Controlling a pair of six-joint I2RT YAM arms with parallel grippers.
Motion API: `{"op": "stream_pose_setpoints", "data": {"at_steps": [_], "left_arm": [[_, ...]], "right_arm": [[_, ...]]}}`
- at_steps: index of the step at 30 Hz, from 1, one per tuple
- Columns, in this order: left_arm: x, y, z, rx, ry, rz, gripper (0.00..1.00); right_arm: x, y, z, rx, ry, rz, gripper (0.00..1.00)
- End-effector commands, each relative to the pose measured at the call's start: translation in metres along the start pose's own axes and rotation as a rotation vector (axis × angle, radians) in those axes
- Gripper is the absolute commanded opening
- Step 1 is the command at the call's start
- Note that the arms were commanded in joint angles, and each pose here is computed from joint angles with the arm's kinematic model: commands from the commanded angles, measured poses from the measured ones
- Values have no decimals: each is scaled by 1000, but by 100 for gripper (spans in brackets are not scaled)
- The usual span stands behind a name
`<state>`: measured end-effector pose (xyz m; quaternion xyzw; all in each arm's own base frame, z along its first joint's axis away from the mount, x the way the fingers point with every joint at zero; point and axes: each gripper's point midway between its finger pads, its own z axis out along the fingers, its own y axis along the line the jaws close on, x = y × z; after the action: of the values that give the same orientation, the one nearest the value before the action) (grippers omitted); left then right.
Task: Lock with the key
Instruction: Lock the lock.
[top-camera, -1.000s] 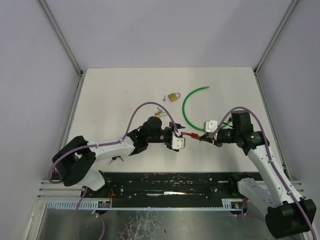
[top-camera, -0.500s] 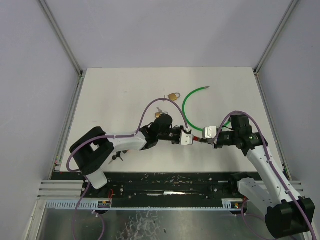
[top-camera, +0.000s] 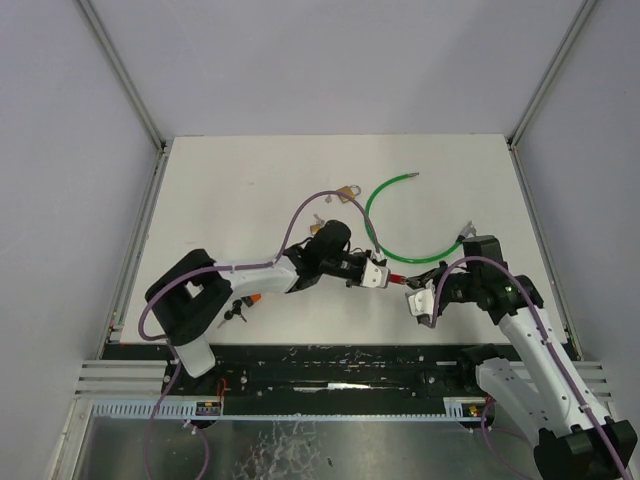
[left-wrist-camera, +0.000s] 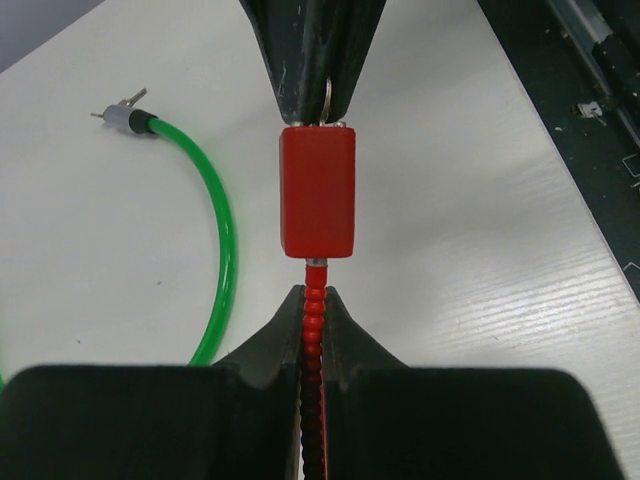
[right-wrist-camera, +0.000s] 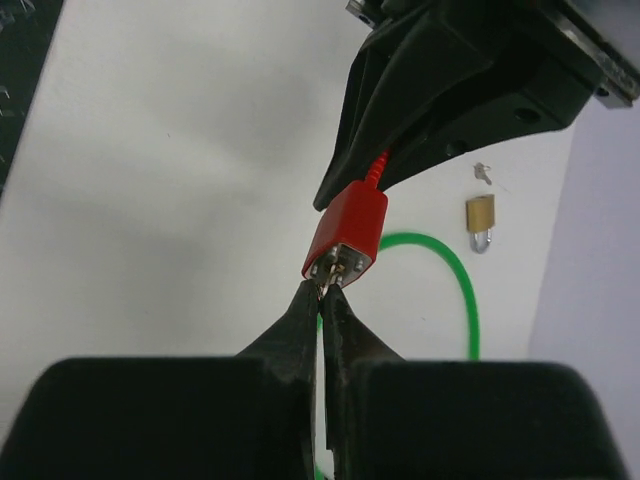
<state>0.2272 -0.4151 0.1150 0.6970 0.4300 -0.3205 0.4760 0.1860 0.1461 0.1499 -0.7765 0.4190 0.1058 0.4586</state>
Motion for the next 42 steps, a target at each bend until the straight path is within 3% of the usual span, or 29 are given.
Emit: {"op": "stream_pose_setpoints", "data": {"at_steps": [1,6,14,18,21,24,30,38,42], "left_arm": [[3,-7,4,113,-9,-54,0],[7,-9,8,144,6,-85,0],[8,-6,9,238,-21,-202,0],[7,-11,7,352,-58,-299,0],[10,-11,6,360,-51,-309,0],[11,-5,7,283,-20,-264,0],[12,21,7,-155,92,62,0],[11,39,-9,-319,120,129,0],[3,26,-8,-200,41,89,0]], "right_arm": [[13,-15,-20,-42,153,-193,0],[9,-15,-16,-41,128,-153,0],[30,-17,-32,-74,278,-139,0],[27,-19,-34,-67,281,-132,0],[18,-23,-34,-32,243,-33,0],[5,-19,-27,-54,161,153,0],[-20,-10,-12,-130,-38,445,0],[-29,-10,-12,-195,-77,505,0],[-18,-3,-16,-207,16,359,0]]}}
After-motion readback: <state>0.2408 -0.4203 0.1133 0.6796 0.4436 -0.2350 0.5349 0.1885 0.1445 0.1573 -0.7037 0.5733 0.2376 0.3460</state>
